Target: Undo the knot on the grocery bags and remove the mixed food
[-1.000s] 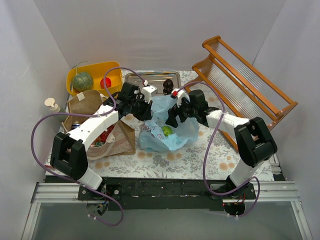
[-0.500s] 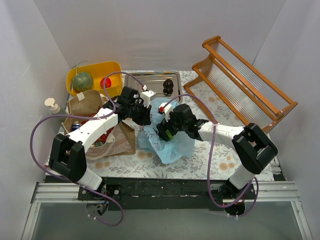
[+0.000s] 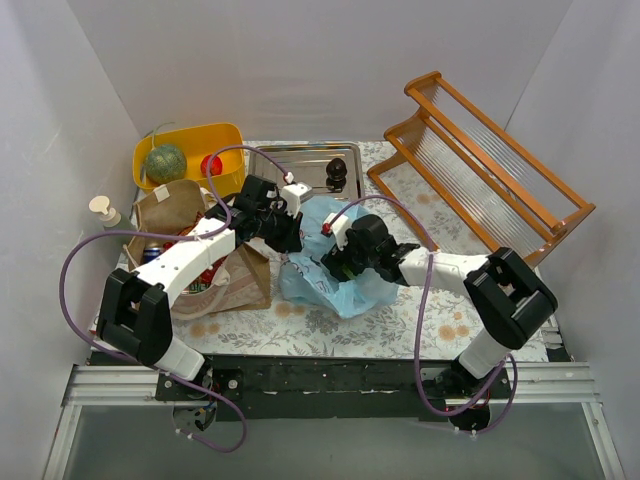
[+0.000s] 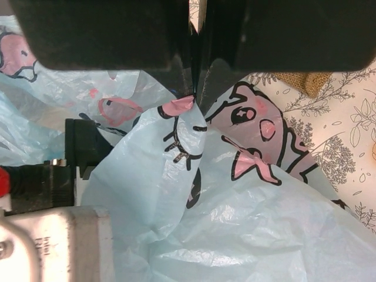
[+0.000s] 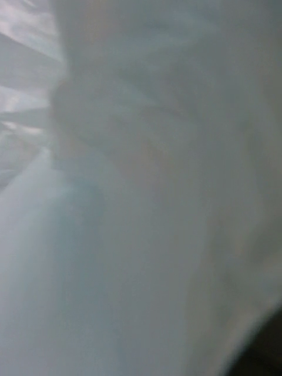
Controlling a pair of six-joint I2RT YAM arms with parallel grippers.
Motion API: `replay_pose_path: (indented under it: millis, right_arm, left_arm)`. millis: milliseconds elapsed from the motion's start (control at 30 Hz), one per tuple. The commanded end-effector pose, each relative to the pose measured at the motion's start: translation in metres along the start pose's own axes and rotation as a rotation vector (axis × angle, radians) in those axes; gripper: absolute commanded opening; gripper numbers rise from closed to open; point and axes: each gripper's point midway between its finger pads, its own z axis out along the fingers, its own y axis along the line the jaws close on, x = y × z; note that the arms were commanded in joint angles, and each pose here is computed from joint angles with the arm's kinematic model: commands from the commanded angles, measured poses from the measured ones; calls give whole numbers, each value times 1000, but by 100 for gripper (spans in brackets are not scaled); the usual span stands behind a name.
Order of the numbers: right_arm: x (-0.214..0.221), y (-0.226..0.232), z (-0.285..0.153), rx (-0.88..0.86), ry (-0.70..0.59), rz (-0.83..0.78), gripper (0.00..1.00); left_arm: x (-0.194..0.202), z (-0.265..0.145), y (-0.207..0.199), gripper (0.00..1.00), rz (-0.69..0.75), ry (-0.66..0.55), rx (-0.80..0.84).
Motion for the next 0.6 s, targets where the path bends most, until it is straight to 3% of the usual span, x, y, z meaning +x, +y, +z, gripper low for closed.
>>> replay_pose_path:
  millis: [0, 100, 167, 200, 267, 300, 400, 500, 533, 567]
  right_arm:
    - [-1, -2, -18, 23, -8, -35, 98]
    - [2, -1, -22, 25, -4, -44, 98]
    - [4, 2, -25, -8, -4, -72, 83]
    - [-2, 3, -29, -27, -25, -89, 68]
    - [-14, 7, -36, -86, -49, -132, 55]
    - [-23, 6, -45, -88, -71, -144, 42]
    - [-53, 3, -74, -117, -132, -180, 26]
    - [-75, 6, -105, -165, -183, -220, 15]
    - [-78, 9, -112, -180, -189, -229, 14]
    - [-85, 14, -121, -214, -210, -239, 13]
  left_arm:
    - [-9, -13, -6, 0, 34, -55, 12]
    - [-7, -13, -6, 0, 36, -54, 12]
    - [-6, -13, -5, 0, 40, -52, 5]
    - [-5, -14, -5, 0, 42, -52, 4]
    - [-4, -15, -4, 0, 44, -53, -7]
    - [-2, -15, -3, 0, 44, -50, -10]
    - [-1, -18, 2, 0, 48, -59, -49]
    - [-5, -24, 3, 22, 58, -63, -59]
    - [-11, -27, 2, 51, 62, -73, -56]
    - [-25, -36, -3, 61, 74, -95, -46]
